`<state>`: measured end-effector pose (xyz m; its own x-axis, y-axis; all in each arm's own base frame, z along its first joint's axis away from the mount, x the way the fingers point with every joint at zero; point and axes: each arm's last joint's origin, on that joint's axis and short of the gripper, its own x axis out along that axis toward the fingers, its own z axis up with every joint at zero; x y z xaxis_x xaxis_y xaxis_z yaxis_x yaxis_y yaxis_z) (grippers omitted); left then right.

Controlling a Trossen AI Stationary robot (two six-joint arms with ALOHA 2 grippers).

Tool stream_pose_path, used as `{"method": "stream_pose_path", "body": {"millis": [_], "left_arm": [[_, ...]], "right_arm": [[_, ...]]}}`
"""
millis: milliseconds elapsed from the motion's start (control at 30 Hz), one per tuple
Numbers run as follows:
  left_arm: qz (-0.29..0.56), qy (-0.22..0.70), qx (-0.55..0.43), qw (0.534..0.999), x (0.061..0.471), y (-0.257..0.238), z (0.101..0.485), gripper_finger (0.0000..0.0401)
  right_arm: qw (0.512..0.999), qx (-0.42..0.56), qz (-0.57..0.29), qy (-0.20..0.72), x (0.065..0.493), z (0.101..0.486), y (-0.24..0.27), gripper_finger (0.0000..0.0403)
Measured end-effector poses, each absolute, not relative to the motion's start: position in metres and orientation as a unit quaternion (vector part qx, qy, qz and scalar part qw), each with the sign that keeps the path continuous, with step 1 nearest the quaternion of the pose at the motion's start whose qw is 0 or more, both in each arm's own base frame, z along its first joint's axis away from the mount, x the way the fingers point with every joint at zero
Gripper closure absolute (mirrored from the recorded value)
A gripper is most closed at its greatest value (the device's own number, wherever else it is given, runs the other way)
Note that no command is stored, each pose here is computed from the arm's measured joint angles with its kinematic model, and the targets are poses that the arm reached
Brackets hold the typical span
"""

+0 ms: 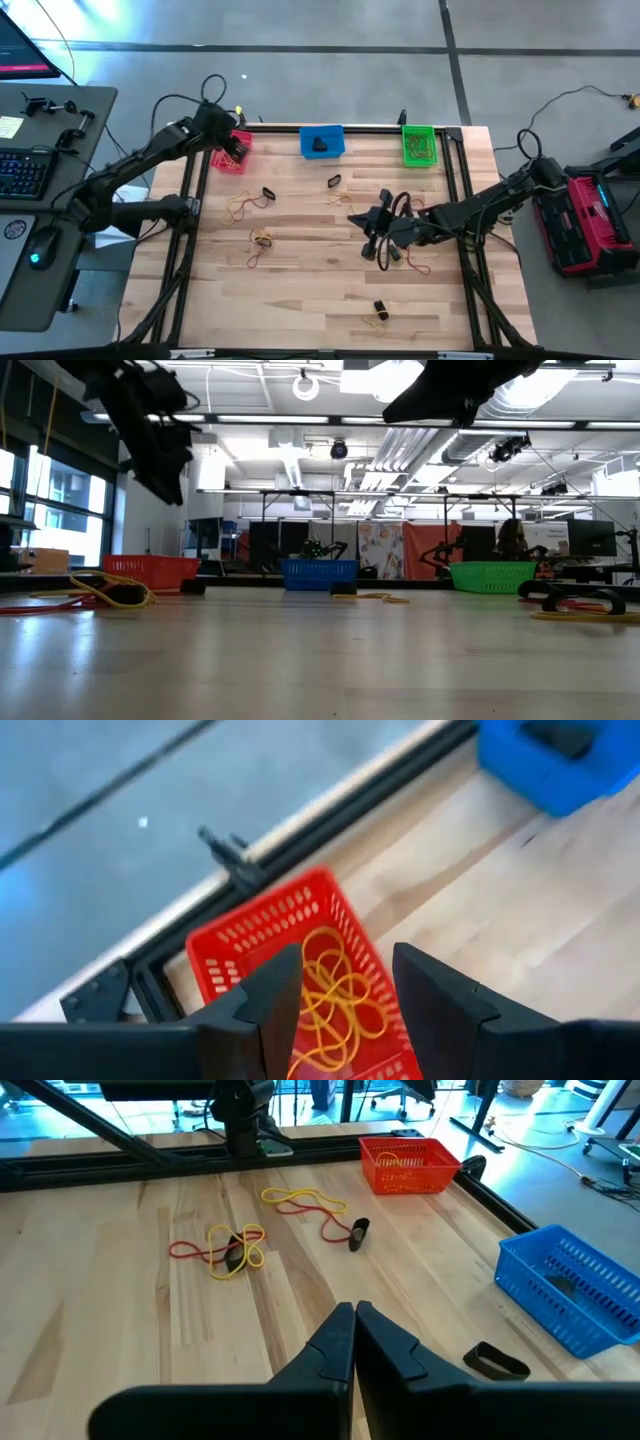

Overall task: Sort rubber bands into baskets
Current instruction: Put the yellow rubber band into the left red bin

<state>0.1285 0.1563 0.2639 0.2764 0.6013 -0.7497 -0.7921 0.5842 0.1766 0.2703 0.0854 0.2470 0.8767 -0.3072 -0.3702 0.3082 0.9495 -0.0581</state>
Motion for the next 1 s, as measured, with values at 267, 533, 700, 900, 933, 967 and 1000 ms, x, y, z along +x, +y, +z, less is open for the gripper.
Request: {"method": "stream_pose_path", "body": {"millis": [267,533,700,900,933,967,1000], "left_arm": [[0.429,0.311,-0.081,0.844,0.122,0.125,0.296,0.0249],[0.377,0.250,-0.058,0.890,0.119,0.104,0.313,0.0249],[0.375,0.246,-0.070,0.891,0.120,0.104,0.313,0.0249],[0.352,0.244,-0.075,0.901,0.125,0.106,0.312,0.0249],[0.346,0.242,-0.076,0.903,0.125,0.105,0.312,0.0250],[0.341,0.237,-0.076,0.906,0.126,0.106,0.313,0.0251],[0.338,0.232,-0.075,0.909,0.127,0.106,0.314,0.0255]], "right_arm": [[0.969,0.002,-0.158,0.191,0.270,0.247,0.085,0.0403],[0.969,0.002,-0.158,0.191,0.270,0.247,0.085,0.0403],[0.969,0.001,-0.158,0.191,0.270,0.247,0.085,0.0403],[0.969,0.001,-0.158,0.191,0.270,0.247,0.085,0.0403],[0.969,0.001,-0.158,0.191,0.270,0.247,0.085,0.0403],[0.969,0.001,-0.158,0.191,0.270,0.247,0.085,0.0403],[0.969,0.001,-0.158,0.191,0.270,0.247,0.085,0.0403]]}}
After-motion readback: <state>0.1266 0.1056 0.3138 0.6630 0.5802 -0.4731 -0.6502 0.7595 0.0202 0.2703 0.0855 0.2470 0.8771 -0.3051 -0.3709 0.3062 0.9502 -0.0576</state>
